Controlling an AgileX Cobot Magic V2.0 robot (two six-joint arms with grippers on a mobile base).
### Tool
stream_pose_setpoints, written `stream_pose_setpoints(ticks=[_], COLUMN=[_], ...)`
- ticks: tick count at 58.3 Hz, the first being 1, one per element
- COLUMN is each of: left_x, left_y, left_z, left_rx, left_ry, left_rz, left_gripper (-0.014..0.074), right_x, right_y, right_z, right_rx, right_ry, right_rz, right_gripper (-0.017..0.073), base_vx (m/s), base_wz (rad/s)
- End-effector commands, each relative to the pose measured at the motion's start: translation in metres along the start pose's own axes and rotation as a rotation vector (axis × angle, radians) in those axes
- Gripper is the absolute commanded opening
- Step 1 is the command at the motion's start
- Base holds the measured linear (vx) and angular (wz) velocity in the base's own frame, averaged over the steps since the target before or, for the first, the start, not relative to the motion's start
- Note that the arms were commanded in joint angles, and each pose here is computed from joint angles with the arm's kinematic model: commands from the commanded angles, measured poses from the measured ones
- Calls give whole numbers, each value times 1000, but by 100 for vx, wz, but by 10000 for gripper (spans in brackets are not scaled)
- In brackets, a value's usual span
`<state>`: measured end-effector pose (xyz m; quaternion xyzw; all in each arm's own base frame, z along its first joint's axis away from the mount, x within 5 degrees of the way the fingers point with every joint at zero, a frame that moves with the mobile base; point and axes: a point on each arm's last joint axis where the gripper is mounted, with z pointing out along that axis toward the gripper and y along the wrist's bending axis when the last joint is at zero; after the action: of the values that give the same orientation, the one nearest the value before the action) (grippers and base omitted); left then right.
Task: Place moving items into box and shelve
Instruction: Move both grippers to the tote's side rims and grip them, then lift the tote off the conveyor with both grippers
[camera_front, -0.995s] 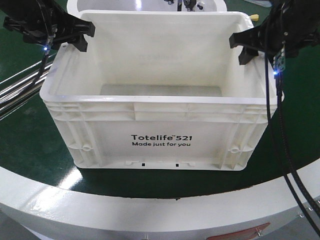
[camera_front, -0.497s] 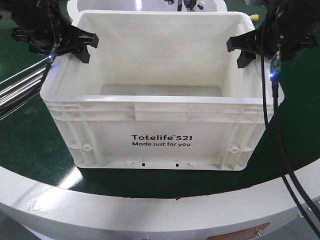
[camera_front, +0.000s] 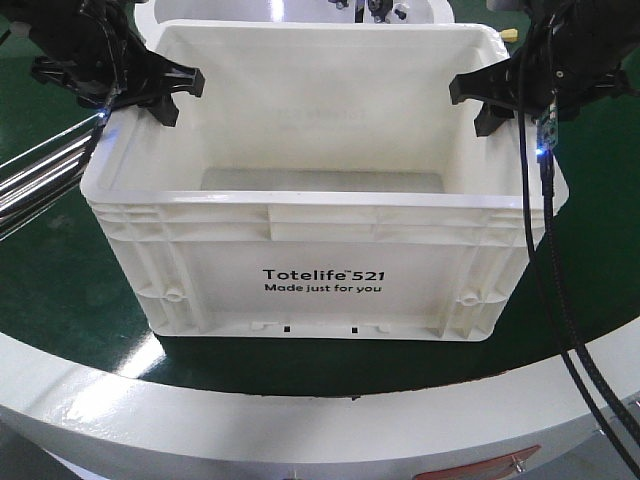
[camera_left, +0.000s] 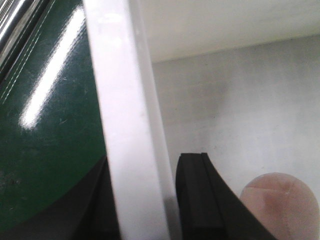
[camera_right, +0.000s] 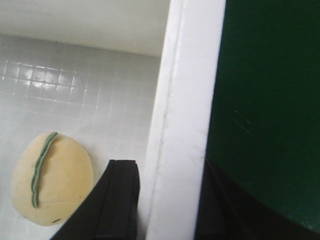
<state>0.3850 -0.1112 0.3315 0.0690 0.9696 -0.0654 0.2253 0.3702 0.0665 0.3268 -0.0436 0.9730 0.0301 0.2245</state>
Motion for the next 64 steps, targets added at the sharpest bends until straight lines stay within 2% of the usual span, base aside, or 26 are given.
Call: stream_pose_setpoints(ticks=[1, 11, 39, 55, 64], left_x=[-8, -8, -12, -3, 1], left_y=[-1, -1, -4, -4, -5], left_z=[-26, -31, -88, -114, -128], left_rx=[1, 3, 23, 27, 44], left_ry=[-113, -128, -274, -298, -324], left_rz=[50, 50, 38, 40, 36], left_gripper=[-9, -8, -4, -4, -4], right_x=[-6, -6, -2, 5, 9], right_y=[-9, -8, -6, -6, -4], right_z=[-26, -30, -65, -105, -130], right_rx=[60, 53, 16, 4, -16], right_ry=[-85, -98, -196, -314, -409], right_rz=[-50, -47, -32, -31, -56], right_gripper=[-10, -8, -8, -8, -8], base_vx=[0, 0, 0, 0, 0], base_wz=[0, 0, 0, 0, 0])
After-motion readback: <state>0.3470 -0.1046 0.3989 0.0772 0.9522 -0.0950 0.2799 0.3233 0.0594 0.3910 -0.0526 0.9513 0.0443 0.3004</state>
